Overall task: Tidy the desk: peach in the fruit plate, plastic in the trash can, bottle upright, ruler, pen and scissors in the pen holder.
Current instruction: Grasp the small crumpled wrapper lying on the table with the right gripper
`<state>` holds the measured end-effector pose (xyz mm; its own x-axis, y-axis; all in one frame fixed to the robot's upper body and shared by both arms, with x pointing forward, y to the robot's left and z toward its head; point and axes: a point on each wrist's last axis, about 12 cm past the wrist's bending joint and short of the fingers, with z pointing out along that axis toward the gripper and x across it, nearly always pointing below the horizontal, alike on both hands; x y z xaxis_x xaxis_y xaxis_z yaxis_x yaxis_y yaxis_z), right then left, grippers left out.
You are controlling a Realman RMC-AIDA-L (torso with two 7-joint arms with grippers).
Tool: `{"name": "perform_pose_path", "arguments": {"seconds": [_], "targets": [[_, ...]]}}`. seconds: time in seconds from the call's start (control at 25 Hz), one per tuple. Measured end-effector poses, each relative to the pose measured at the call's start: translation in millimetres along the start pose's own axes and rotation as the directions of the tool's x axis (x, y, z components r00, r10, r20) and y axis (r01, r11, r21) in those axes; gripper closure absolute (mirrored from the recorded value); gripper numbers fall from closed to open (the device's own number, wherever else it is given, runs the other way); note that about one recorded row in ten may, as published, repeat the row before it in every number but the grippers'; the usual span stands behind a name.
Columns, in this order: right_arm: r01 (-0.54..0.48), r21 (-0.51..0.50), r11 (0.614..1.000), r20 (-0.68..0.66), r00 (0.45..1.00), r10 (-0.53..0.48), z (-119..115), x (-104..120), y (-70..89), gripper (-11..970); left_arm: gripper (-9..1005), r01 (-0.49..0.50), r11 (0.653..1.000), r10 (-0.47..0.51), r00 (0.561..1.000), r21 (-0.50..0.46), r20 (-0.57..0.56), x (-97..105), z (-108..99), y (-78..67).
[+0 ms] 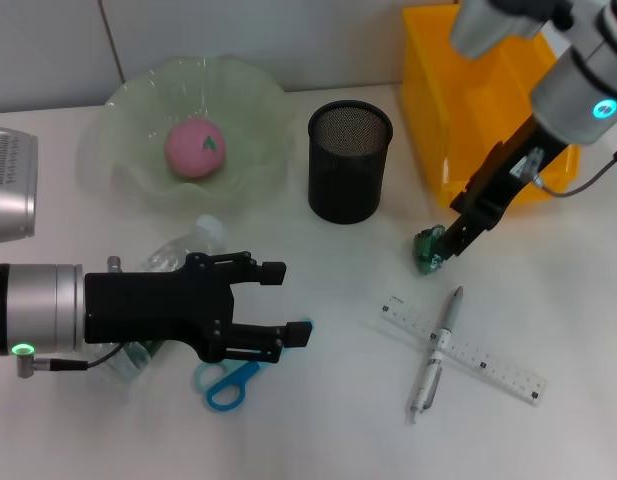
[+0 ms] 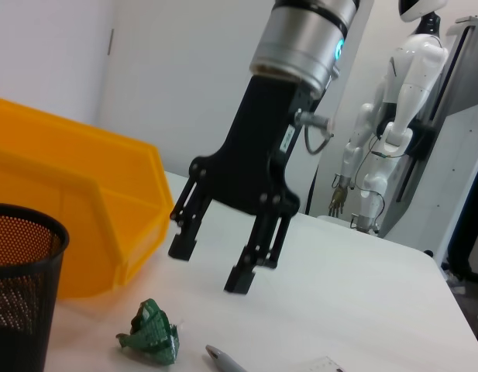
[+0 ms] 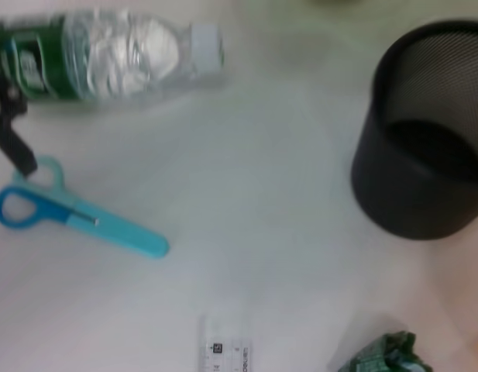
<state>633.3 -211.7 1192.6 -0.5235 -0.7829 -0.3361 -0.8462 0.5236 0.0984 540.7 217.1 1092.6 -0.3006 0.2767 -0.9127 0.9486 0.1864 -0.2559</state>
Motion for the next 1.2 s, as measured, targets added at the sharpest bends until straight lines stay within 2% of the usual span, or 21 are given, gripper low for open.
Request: {"name": "perform_pose_path", "arguments": {"seconds": [0.12,0.44,0.84,1.2], "targets": [[0.028,0.031,0.999,-0.024,0.999,-0.028,17,-2,5.3,231,142,0.004,1.000,-0.004,1.000,-0.001,-0.001,1,0,0.0],[0.058,0.095,0.994,-0.038,0.998,-0.055,41,0,5.7,232,142,0.013,1.000,-0.013,1.000,0.000,-0.001,2,1,0.1],[0.068,0.139,0.988,-0.031,0.997,-0.065,56,0,1.8,232,143,0.021,1.000,-0.021,1.000,0.000,-0.006,2,1,0.2],[0.074,0.131,0.989,-0.039,0.997,-0.069,64,1,3.7,233,143,0.023,1.000,-0.023,1.000,0.000,-0.008,2,0,0.3]]}}
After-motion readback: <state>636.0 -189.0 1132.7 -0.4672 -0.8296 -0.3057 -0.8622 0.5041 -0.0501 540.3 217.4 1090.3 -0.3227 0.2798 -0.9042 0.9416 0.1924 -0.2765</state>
